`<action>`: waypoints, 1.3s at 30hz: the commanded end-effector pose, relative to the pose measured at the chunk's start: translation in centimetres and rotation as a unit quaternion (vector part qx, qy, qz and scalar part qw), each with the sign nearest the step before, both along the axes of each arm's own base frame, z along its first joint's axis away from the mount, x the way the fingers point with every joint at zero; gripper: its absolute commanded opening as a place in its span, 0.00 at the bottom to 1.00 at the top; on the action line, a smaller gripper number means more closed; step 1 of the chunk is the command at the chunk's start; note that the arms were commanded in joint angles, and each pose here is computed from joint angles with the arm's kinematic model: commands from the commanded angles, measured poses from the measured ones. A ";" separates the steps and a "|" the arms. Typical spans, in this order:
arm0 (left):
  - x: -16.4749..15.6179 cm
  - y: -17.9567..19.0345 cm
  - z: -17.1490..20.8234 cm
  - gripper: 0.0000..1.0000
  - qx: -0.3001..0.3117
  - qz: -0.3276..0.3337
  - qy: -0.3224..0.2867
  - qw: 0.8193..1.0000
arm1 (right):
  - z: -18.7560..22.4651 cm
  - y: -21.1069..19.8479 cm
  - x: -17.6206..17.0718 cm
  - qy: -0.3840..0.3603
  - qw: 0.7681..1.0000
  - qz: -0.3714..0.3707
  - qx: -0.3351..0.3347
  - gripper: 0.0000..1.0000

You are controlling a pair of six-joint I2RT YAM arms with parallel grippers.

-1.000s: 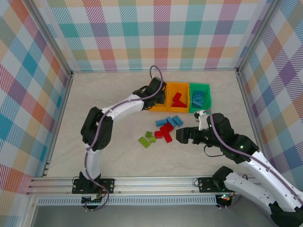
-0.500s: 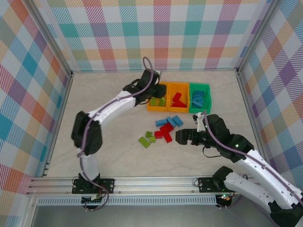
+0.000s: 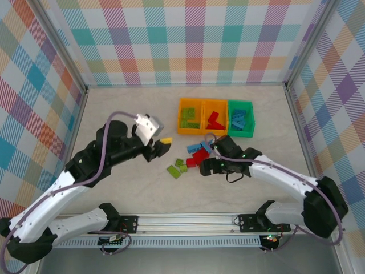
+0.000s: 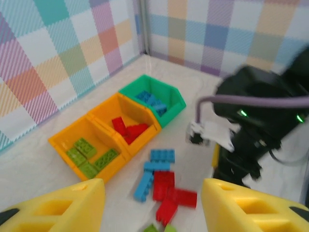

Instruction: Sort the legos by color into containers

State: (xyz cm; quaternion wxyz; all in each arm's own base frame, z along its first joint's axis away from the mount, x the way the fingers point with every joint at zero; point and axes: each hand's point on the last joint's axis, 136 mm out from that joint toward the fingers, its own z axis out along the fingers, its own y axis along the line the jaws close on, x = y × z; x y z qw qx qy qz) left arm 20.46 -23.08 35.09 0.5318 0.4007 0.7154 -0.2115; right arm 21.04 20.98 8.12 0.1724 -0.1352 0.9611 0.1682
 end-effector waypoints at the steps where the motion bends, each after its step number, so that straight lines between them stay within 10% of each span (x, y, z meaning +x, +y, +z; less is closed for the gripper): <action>1: -2.3 1.1 -5.9 0.59 0.124 -0.075 -0.030 0.989 | -0.7 0.9 2.0 -0.043 0.999 0.018 -0.026 0.85; 11: -4.2 0.4 -11.7 0.89 0.190 -0.188 -0.103 0.958 | -4.8 3.3 2.3 0.006 0.998 0.038 -0.058 0.73; 25: -4.5 0.6 -13.8 0.91 0.205 -0.203 -0.096 0.953 | -6.1 2.5 -0.4 0.046 0.994 0.044 -0.084 0.32; 32: -4.2 0.6 -13.8 0.91 0.197 -0.200 -0.095 0.955 | -1.8 1.1 -2.2 0.016 0.998 0.027 -0.052 0.28; 39: -2.8 0.9 -12.8 1.00 0.172 -0.160 -0.121 0.964 | 6.3 -1.6 4.2 -0.126 0.991 -0.046 -0.023 0.23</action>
